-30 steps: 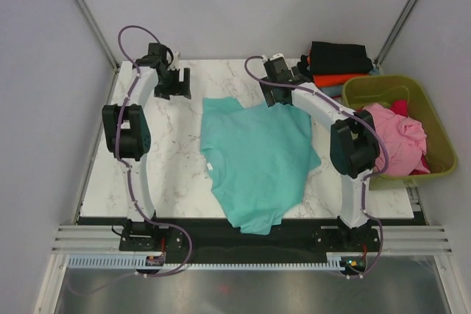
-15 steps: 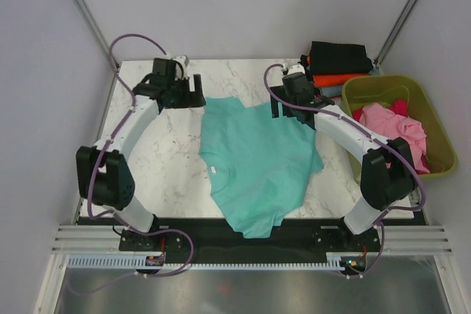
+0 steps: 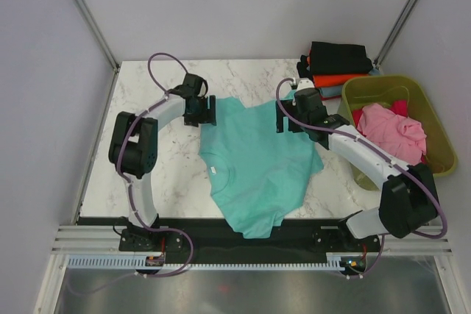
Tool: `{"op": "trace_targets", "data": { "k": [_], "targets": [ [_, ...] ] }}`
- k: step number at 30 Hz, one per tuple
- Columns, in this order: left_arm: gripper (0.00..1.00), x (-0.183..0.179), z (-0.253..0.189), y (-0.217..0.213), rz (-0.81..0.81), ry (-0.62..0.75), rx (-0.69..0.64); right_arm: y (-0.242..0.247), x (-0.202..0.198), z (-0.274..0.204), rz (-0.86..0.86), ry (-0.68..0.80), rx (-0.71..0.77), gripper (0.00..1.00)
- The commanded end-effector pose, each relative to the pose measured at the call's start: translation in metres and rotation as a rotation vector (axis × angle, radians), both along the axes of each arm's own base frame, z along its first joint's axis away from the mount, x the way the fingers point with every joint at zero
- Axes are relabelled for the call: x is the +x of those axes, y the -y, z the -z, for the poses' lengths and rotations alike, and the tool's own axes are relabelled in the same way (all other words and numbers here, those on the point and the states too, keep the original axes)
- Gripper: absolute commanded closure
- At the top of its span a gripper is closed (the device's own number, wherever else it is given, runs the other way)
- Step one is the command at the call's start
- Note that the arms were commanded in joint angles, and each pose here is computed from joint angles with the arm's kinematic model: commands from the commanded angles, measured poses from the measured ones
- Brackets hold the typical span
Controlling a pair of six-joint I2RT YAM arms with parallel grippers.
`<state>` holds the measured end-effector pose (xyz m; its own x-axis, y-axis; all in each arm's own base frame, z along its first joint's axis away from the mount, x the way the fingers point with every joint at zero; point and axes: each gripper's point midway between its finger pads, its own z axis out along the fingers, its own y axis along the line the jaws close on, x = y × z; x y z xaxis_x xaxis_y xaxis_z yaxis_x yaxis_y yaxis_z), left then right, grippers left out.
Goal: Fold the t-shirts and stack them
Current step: Flatten the tshirt out
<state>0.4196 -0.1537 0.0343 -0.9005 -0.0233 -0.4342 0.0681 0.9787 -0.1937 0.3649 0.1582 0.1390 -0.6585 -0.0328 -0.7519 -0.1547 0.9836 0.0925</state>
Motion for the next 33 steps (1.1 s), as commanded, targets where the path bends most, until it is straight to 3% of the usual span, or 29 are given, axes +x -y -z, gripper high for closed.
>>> {"op": "trace_targets", "data": {
  "k": [1,2,4,6,7,9,10,12,15,17,19,20,21,23,33],
  "targets": [
    [0.25,0.031,-0.009,0.007,-0.027,0.081,-0.024,-0.001,-0.004,-0.021,-0.007,0.071,0.051,0.02],
    [0.3,0.03,-0.007,0.01,-0.019,0.073,-0.039,0.0,-0.006,-0.022,-0.008,0.073,0.05,0.02],
    [0.54,0.03,0.002,0.015,-0.013,0.058,-0.058,0.001,-0.008,-0.022,-0.006,0.076,0.051,0.02],
    [0.69,0.03,0.007,0.018,-0.004,0.046,-0.062,0.001,-0.008,-0.021,-0.011,0.072,0.048,0.02],
    [0.81,0.032,0.005,0.018,0.003,0.054,-0.058,0.0,-0.007,-0.021,-0.011,0.072,0.048,0.02],
    [0.98,0.034,0.001,0.002,0.0,0.059,0.027,0.001,-0.008,-0.02,-0.011,0.067,0.046,0.02],
    [0.98,0.047,-0.016,-0.004,0.001,0.101,0.055,0.0,-0.008,-0.02,-0.015,0.067,0.05,0.02],
    [0.98,0.06,-0.036,-0.057,-0.022,0.143,0.288,-0.003,-0.01,-0.024,-0.024,0.07,0.067,0.02],
    [0.98,0.097,-0.089,-0.105,-0.025,0.244,0.469,-0.005,-0.013,-0.024,-0.033,0.063,0.083,0.02],
    [0.98,0.129,-0.118,-0.129,-0.048,0.319,0.521,-0.01,-0.015,-0.023,-0.048,0.052,0.104,0.02],
    [0.9,0.153,-0.143,-0.144,-0.037,0.376,0.595,-0.013,-0.016,-0.02,-0.057,0.038,0.117,0.02],
    [0.82,0.161,-0.123,-0.147,-0.024,0.34,0.62,-0.014,-0.017,-0.018,-0.058,0.032,0.12,0.02],
    [0.32,0.164,-0.124,-0.152,-0.056,0.343,0.603,-0.014,-0.018,-0.016,-0.061,0.025,0.121,0.02],
    [0.01,0.164,-0.116,-0.147,-0.106,0.334,0.54,-0.016,-0.019,-0.015,-0.064,0.017,0.132,0.02],
    [0.0,0.117,-0.13,-0.139,-0.192,0.274,0.403,-0.021,-0.028,0.003,-0.065,-0.038,0.165,0.02]
  ]
}}
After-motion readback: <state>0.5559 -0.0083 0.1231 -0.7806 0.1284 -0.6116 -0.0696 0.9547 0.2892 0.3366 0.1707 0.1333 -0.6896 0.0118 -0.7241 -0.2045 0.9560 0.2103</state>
